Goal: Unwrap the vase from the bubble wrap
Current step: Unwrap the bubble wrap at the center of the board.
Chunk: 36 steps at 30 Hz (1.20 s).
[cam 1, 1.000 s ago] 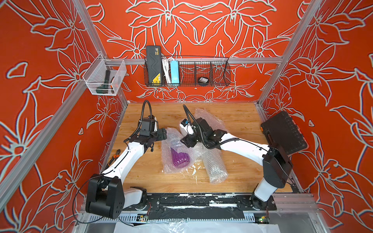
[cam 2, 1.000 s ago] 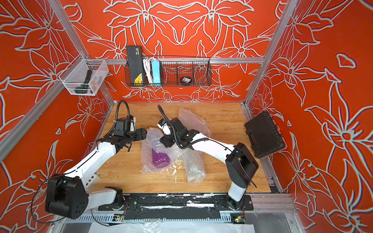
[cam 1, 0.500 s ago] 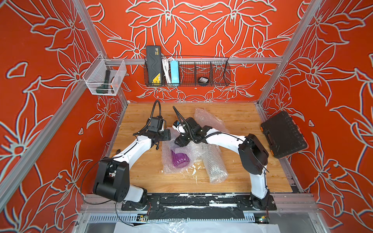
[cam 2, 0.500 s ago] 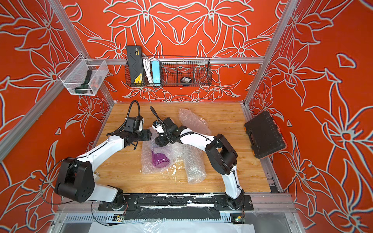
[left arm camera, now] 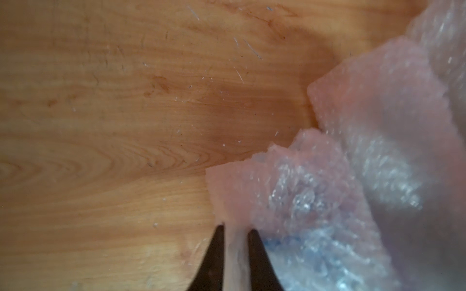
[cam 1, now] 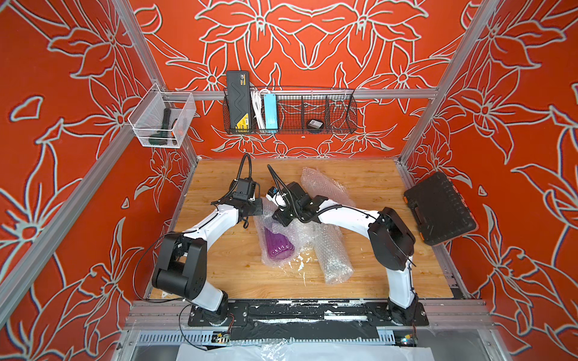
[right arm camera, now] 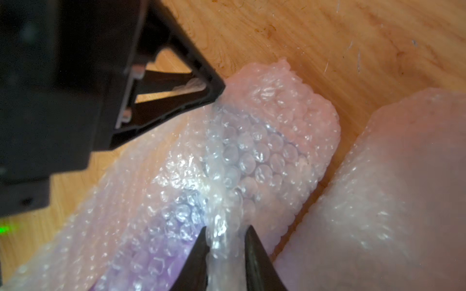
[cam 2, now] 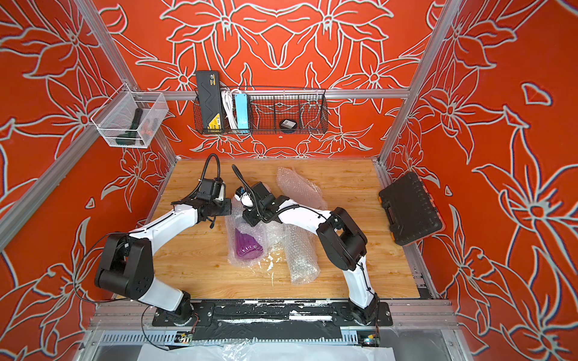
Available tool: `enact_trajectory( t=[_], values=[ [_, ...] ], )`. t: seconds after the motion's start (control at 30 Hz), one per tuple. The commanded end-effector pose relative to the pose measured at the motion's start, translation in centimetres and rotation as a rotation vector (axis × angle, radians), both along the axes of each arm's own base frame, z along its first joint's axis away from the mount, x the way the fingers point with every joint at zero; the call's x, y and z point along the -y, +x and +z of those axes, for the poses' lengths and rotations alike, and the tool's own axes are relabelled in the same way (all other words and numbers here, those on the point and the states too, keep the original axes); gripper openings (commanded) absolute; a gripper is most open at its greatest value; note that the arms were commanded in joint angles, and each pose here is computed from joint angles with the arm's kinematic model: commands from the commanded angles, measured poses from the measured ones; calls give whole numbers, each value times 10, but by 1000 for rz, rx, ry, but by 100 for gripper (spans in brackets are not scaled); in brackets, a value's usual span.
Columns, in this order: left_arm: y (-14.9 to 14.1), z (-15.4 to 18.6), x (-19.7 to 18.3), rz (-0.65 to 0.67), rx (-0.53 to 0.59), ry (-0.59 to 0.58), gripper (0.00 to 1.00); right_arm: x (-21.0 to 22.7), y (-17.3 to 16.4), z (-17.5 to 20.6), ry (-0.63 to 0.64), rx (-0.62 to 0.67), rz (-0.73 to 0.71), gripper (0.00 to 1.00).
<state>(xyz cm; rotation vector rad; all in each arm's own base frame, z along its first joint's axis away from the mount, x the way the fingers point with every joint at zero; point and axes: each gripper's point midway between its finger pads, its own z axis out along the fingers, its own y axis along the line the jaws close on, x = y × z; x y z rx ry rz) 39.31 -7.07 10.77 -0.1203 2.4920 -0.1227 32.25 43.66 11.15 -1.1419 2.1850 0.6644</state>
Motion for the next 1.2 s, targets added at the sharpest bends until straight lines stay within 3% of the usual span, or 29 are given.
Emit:
enact_trajectory(
  t=[0.0, 0.13, 0.47, 0.83, 0.97, 1.17],
  values=[
    [4, 8, -1, 8, 26, 7, 1, 8, -2, -13, -32, -15, -1, 12],
    [-1, 15, -4, 23, 46, -3, 0, 16, 1, -14, -53, 1, -24, 0],
    [-11, 27, -25, 108, 103, 2, 0, 65, 22, -9, -55, 72, -186, 0],
    [-16, 23, -32, 138, 99, -31, 0, 79, 26, -6, -40, 86, -234, 0],
    [-19, 24, -32, 138, 97, -84, 0, 88, 25, 4, -14, 96, -257, 20],
    [-20, 44, -35, 142, 139, -133, 0, 103, 10, 32, -18, 113, -242, 66]
  ],
)
